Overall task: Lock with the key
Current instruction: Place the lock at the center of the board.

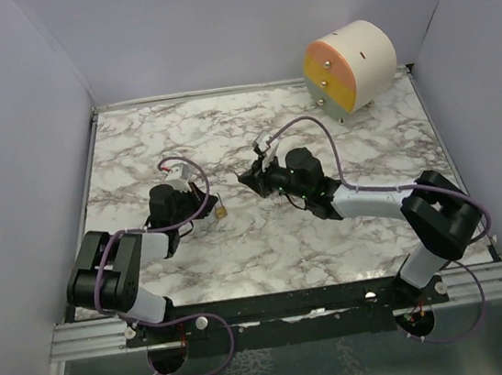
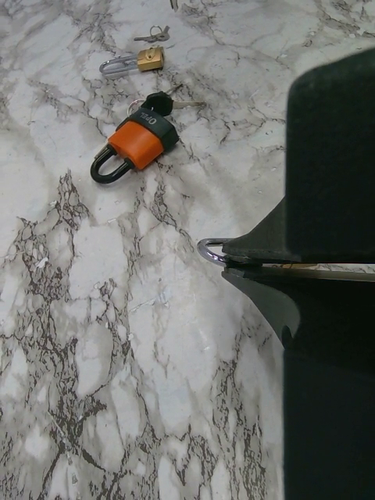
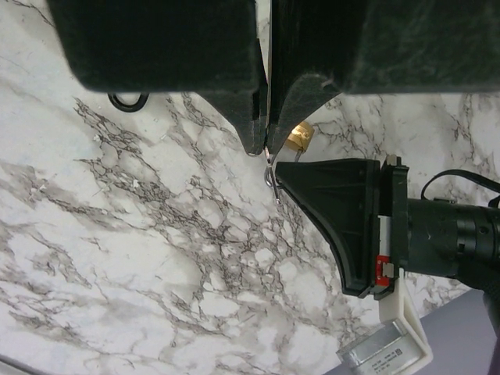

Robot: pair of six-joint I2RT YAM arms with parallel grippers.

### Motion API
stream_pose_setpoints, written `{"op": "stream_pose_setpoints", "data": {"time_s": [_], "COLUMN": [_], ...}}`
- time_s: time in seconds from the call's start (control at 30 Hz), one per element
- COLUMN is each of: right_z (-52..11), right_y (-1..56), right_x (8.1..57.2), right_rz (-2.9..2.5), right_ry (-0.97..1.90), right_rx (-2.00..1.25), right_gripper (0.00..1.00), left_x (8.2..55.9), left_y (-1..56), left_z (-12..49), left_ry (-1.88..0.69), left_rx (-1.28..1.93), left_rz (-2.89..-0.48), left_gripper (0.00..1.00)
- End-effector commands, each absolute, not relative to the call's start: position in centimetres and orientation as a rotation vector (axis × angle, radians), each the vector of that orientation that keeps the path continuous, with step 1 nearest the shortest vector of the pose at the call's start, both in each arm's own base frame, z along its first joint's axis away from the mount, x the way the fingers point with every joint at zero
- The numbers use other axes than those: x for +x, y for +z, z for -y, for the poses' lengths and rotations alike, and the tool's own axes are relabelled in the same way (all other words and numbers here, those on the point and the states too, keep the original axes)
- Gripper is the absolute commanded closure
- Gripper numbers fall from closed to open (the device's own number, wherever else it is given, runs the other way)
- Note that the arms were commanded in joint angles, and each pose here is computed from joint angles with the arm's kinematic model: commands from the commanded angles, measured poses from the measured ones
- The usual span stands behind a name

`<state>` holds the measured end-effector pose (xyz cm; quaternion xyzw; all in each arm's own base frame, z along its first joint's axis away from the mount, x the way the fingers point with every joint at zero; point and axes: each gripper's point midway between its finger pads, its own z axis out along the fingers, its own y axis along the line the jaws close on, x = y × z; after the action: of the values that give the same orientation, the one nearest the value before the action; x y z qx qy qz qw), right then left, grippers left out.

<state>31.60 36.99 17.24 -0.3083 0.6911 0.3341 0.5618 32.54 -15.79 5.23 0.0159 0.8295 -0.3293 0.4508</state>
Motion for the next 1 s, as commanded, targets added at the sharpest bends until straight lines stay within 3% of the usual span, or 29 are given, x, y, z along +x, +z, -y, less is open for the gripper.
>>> {"op": "stream_pose_setpoints", "data": {"time_s": [0.0,0.33,0.5,0.97], "right_z": [-38.3,-40.5,-41.2,-42.4], "right_y": [15.6,11.0,8.5,5.6], "right_x": [31.9,31.2,30.8,31.5], "right_rz": [-1.680,-1.787,-1.835,-1.886], "right_ry": [0.815,0.910,0.917,0.910], "right_rx": [-0.730,-0.788,-0.833,-0.847], "right_gripper": [0.99,0.99,0.99,0.99], "left_x": [32.6,34.4,35.1,36.0], "left_y": [3.9,3.3,3.3,6.9], "left_z": [15.6,13.8,13.4,13.4], "left_ry": [-0.805,-0.671,-0.640,-0.649], "left_rx": [-0.003,-0.111,-0.143,-0.138], "left_rz": [-2.098,-2.131,-2.131,-2.027], "left_gripper": [0.99,0.98,0.80,0.66]}}
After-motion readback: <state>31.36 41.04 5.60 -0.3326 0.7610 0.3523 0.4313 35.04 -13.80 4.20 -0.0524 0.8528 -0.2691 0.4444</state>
